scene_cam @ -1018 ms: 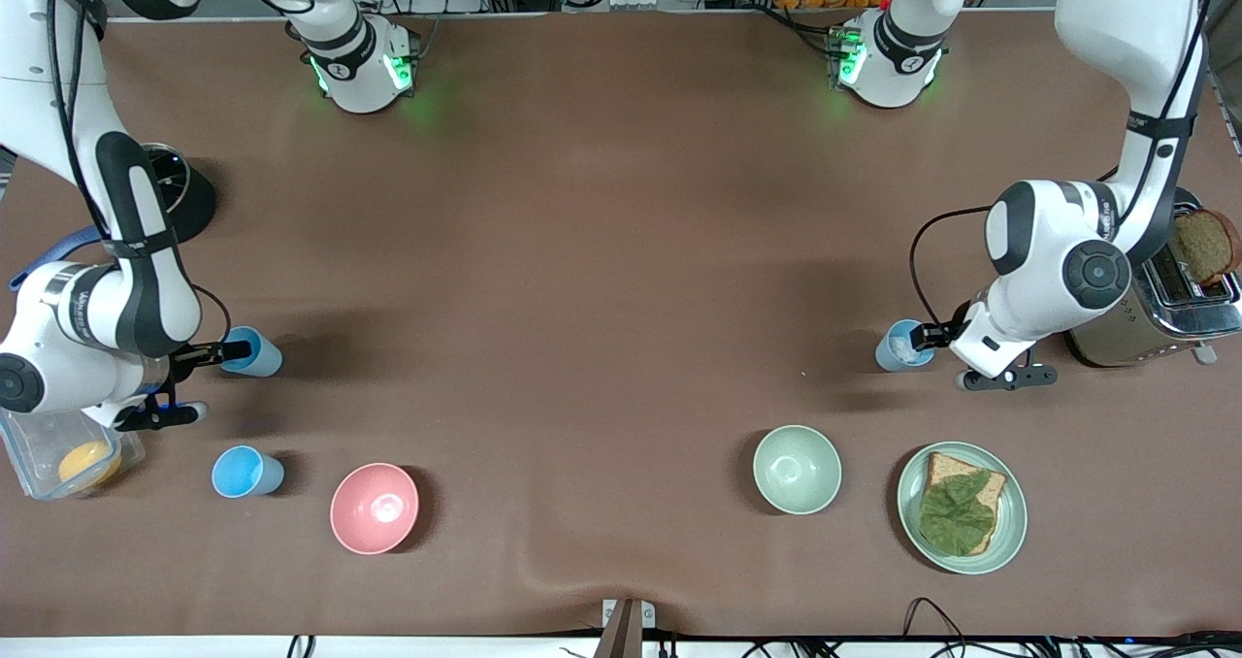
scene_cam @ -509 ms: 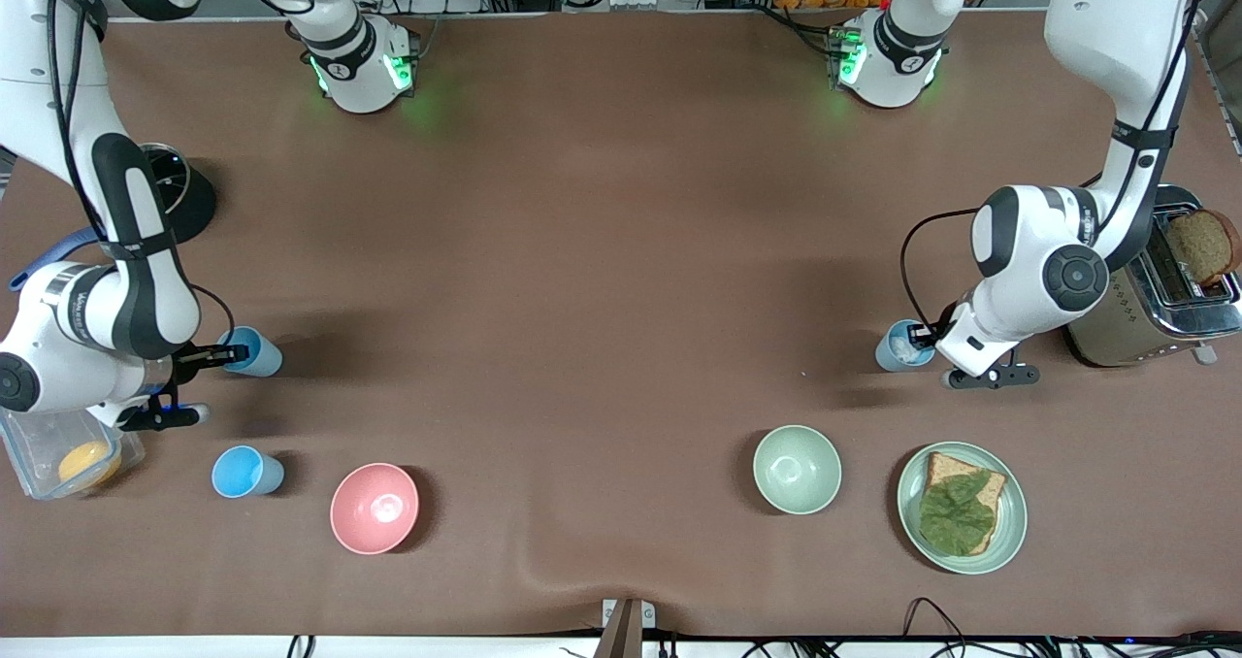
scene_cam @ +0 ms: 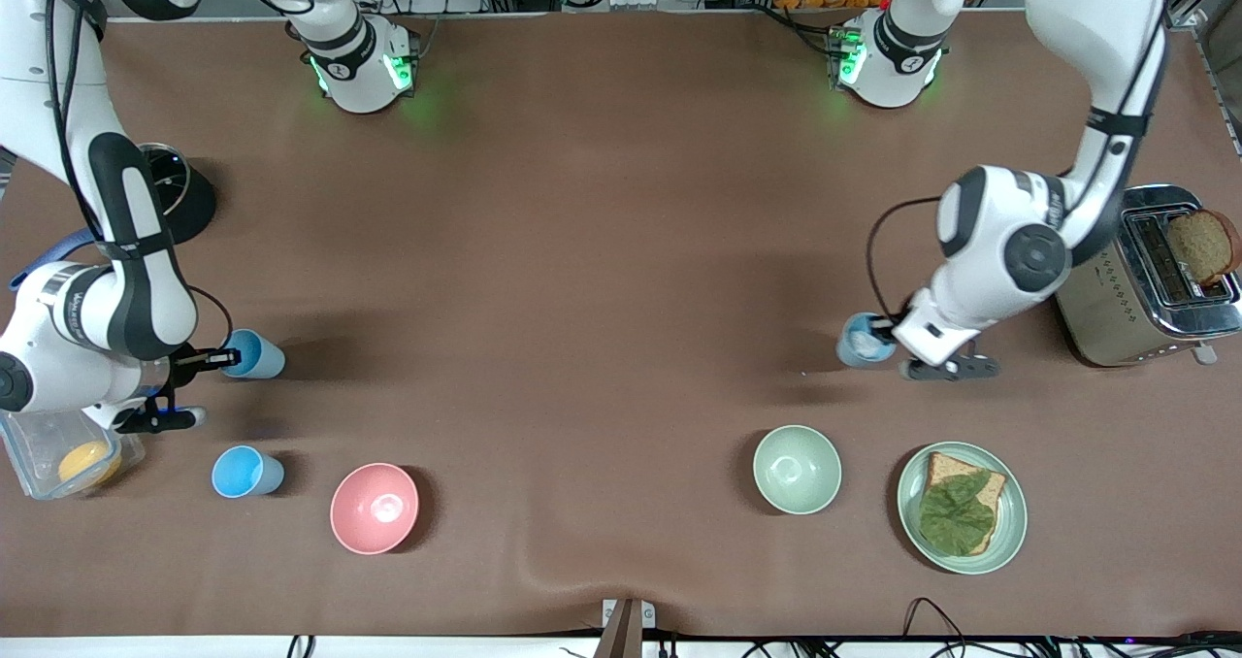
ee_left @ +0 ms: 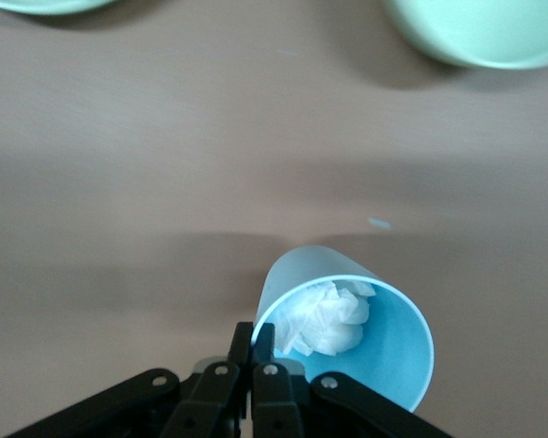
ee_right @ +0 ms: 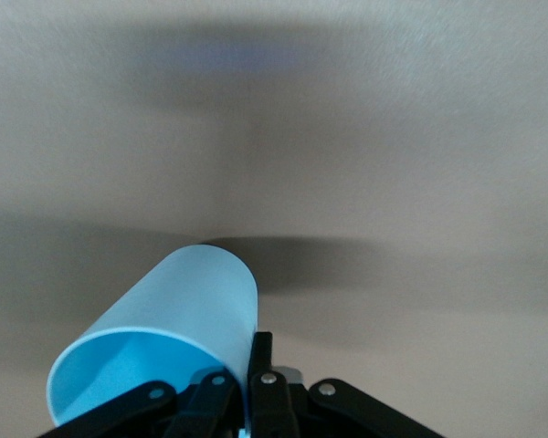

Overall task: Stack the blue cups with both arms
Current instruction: 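Carry the tissue cup to the table center with the left gripper, release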

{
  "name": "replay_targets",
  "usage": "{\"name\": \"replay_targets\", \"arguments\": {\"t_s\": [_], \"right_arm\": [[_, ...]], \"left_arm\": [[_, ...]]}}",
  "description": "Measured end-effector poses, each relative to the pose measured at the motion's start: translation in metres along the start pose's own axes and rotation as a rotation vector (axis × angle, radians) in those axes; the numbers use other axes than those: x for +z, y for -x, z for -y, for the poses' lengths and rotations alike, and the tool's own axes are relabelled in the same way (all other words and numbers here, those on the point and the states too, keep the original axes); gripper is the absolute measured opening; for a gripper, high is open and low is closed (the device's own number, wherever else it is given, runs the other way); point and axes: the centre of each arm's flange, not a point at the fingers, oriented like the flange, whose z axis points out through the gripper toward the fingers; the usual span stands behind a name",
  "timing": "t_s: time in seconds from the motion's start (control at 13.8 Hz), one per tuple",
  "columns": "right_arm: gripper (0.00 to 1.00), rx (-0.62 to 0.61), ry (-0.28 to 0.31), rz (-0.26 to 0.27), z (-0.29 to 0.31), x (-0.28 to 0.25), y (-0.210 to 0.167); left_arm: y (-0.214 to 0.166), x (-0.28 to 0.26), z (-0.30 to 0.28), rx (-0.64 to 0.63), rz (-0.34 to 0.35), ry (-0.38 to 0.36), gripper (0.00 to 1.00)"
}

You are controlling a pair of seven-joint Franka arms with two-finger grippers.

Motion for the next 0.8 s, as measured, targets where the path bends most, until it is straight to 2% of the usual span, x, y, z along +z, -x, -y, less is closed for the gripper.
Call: {"name": "replay_targets", "arguments": {"t_s": [0.22,0.44,0.65,0.8], "right_arm": [[0.04,-0.004,0.009,-0.037,0.001,-0.020,-0.004],[0.04,-0.016,0.019,-0.082,0.010,-0.050,-0.003],[0.04,-0.025,0.032,-0.127,0.034,-0.087,0.002],[0.04,0.016,0.027,-0.129,0.065,-0.101,0.003]], "left_arm": [[0.046,-0.019,-0.112,-0.090,-0.004,0.052,0.03],[0.108,-0.015,-0.206,-0.153,0.018,0.055,0.03],[0.149,0.002,-0.265,-0.198,0.022,0.033,0.03],[0.168,0.022,-0.295,-0.211,0.027,0.016,0.03]]}}
